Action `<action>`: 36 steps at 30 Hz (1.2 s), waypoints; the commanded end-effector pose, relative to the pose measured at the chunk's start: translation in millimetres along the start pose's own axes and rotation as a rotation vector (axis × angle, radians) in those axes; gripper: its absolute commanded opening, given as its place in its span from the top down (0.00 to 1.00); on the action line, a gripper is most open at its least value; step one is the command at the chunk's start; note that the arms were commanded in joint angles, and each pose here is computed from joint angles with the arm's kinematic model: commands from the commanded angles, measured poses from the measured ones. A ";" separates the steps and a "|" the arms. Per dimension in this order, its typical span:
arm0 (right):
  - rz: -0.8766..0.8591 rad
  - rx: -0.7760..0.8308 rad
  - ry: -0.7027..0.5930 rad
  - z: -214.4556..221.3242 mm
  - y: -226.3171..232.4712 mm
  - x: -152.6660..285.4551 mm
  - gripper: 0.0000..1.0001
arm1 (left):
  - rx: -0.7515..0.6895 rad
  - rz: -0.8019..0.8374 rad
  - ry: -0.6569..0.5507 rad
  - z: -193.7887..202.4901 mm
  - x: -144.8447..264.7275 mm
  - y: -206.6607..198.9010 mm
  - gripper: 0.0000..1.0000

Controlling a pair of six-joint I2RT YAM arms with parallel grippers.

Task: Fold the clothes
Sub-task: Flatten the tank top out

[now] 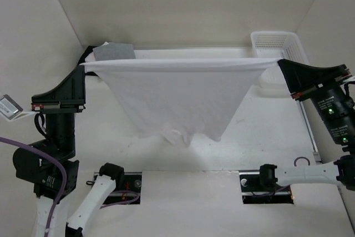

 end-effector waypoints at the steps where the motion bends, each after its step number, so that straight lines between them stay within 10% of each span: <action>1: 0.098 0.182 -0.035 8.0 2.7 -17.5 1.00 | -0.044 -0.032 -0.028 3.8 -25.7 4.2 0.98; 12: 0.167 0.178 0.219 141.2 -96.4 -145.6 1.00 | -0.160 -0.365 0.176 123.3 -93.5 131.5 0.98; 20: 0.216 0.174 0.118 82.4 -113.5 -237.0 1.00 | -0.169 -0.350 0.196 133.2 -189.0 149.0 0.98; 27: 0.152 0.182 0.039 23.5 -71.8 -233.8 1.00 | -0.221 -0.266 0.103 86.5 -213.7 118.2 0.97; 36: 0.263 0.124 0.124 73.1 -116.0 -168.1 0.99 | -0.225 -0.319 0.203 119.5 -175.6 151.8 0.97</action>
Point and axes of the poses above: each gripper's point midway between its finger pads, its own x axis back along the fingers, its own y axis along the line the jaws close on, z = x × y, the point moved 9 cm from there along x, back along the fingers, and after that the axes turned 7 degrees about -x, right-handed, at the moved point
